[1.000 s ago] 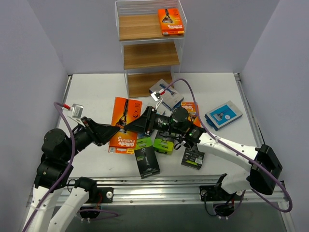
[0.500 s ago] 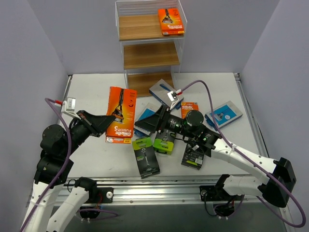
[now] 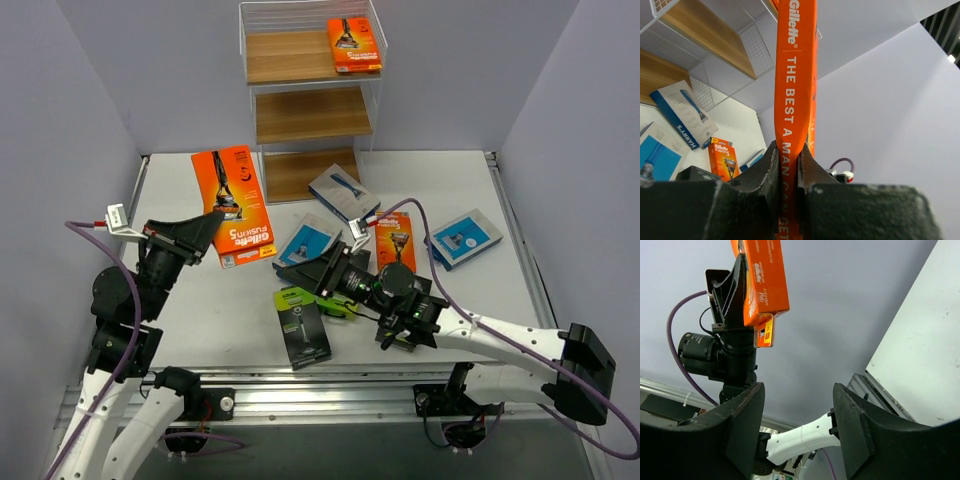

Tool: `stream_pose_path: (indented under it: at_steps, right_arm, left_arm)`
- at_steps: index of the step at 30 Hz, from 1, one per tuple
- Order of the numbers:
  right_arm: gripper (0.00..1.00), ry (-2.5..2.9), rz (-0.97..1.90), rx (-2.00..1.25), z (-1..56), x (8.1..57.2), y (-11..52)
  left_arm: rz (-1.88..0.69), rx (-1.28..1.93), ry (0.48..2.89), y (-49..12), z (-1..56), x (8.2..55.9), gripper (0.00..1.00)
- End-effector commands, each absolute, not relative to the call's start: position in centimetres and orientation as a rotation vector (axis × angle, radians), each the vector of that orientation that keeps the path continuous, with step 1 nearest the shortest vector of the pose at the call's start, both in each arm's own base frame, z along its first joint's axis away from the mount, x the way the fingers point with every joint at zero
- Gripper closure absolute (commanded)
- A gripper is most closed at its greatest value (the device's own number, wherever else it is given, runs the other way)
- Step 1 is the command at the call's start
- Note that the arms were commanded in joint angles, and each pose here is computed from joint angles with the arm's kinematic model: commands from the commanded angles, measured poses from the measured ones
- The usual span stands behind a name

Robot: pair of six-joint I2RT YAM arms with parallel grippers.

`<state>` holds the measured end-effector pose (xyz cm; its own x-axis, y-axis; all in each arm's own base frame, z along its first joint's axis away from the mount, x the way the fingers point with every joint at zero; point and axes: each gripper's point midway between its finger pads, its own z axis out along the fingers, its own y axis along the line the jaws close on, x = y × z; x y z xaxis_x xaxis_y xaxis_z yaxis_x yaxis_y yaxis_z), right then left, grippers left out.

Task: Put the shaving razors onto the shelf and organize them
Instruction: Pass the shaving razor from the left arm to the right

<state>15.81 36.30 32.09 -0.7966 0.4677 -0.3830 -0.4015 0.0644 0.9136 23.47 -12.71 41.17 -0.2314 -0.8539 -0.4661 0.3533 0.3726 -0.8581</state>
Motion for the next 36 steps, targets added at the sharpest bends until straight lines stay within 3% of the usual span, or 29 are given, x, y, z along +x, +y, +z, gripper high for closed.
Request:
stream_pose_path:
  at_steps: [1, 24, 36]
  right_arm:
    - [0.48, 1.541, 1.928, 0.103, 36.3, 15.8, 36.8]
    - [0.59, 1.469, 2.006, 0.043, 38.7, 16.0, 40.4]
    - [0.74, 1.487, 2.011, 0.063, 38.1, 16.4, 41.5]
  left_arm:
    - [-1.312, -0.506, 1.196, -12.1, 44.9, 22.7, 0.98]
    - [-1.356, -0.53, 1.255, -12.8, 41.4, 22.8, 0.98]
    - [-1.4, -0.526, 1.266, -13.4, 41.0, 22.6, 0.98]
